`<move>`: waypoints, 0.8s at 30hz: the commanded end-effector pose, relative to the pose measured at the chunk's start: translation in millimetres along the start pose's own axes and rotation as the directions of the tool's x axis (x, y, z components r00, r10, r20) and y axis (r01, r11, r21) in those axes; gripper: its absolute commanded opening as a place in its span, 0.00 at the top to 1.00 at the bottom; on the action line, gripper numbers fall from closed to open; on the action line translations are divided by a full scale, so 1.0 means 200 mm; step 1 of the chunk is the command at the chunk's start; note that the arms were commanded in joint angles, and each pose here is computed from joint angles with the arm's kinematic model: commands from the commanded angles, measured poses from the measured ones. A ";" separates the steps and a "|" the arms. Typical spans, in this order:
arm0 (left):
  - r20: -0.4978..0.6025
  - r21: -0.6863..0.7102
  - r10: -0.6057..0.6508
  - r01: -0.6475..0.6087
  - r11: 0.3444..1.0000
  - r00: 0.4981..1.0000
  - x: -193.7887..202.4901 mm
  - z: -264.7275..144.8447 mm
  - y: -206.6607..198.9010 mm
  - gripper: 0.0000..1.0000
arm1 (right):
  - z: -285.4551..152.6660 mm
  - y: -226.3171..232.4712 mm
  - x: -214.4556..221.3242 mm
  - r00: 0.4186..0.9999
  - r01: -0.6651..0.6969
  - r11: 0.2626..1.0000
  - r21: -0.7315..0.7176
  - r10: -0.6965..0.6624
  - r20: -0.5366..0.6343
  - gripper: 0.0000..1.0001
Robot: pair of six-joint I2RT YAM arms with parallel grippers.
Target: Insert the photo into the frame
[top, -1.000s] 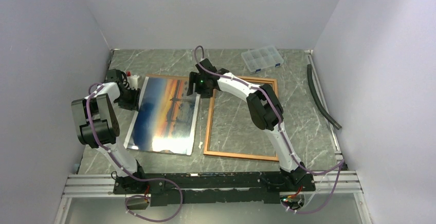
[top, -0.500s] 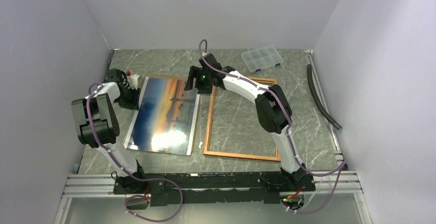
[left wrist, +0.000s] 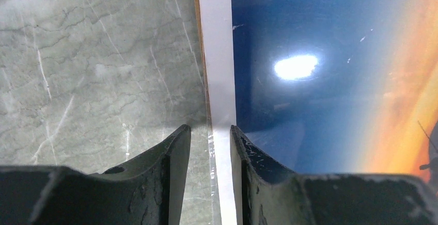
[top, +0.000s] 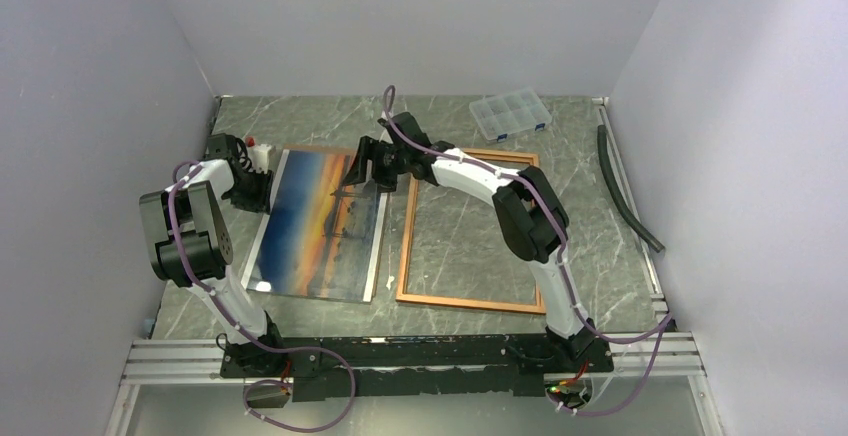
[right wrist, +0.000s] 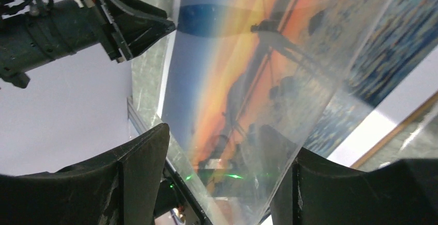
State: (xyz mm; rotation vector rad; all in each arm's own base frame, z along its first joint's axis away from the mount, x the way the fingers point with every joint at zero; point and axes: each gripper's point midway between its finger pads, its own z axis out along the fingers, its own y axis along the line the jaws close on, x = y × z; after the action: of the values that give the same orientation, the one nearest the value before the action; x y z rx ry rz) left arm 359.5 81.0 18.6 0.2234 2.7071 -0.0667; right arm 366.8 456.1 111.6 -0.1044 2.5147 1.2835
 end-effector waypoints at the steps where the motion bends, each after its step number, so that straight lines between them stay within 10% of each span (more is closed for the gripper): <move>1: -0.128 0.029 -0.009 0.013 1.000 0.992 0.18 0.09 -0.05 0.61 | -0.12 0.23 -0.06 0.997 0.056 0.989 -0.134 -0.049 0.051 0.35; 5: -0.120 0.019 -0.014 0.016 1.000 0.993 0.15 0.05 -0.03 0.61 | -0.17 0.20 -0.08 0.996 0.046 0.994 -0.100 -0.037 0.086 0.51; 11: -0.057 0.043 -0.058 0.061 0.997 0.997 0.00 -0.13 0.02 0.51 | -0.26 0.17 -0.13 0.992 0.048 0.997 -0.063 -0.040 0.122 1.00; 19: 0.037 0.053 -0.032 0.030 0.998 0.999 -0.20 -0.42 0.00 0.08 | -0.55 0.16 -0.19 0.993 0.009 0.998 -0.059 -0.002 0.115 1.00; 24: 0.043 0.071 0.052 -0.055 0.996 0.998 -0.26 -0.48 -0.16 0.06 | -0.86 0.00 -0.11 0.997 -0.027 1.000 0.009 0.027 0.071 1.00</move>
State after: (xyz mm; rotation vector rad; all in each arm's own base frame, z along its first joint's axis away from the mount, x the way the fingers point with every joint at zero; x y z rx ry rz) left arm 365.0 84.4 99.4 0.2030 2.6984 -0.1085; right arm 370.9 364.9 184.3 0.0134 2.4469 1.2674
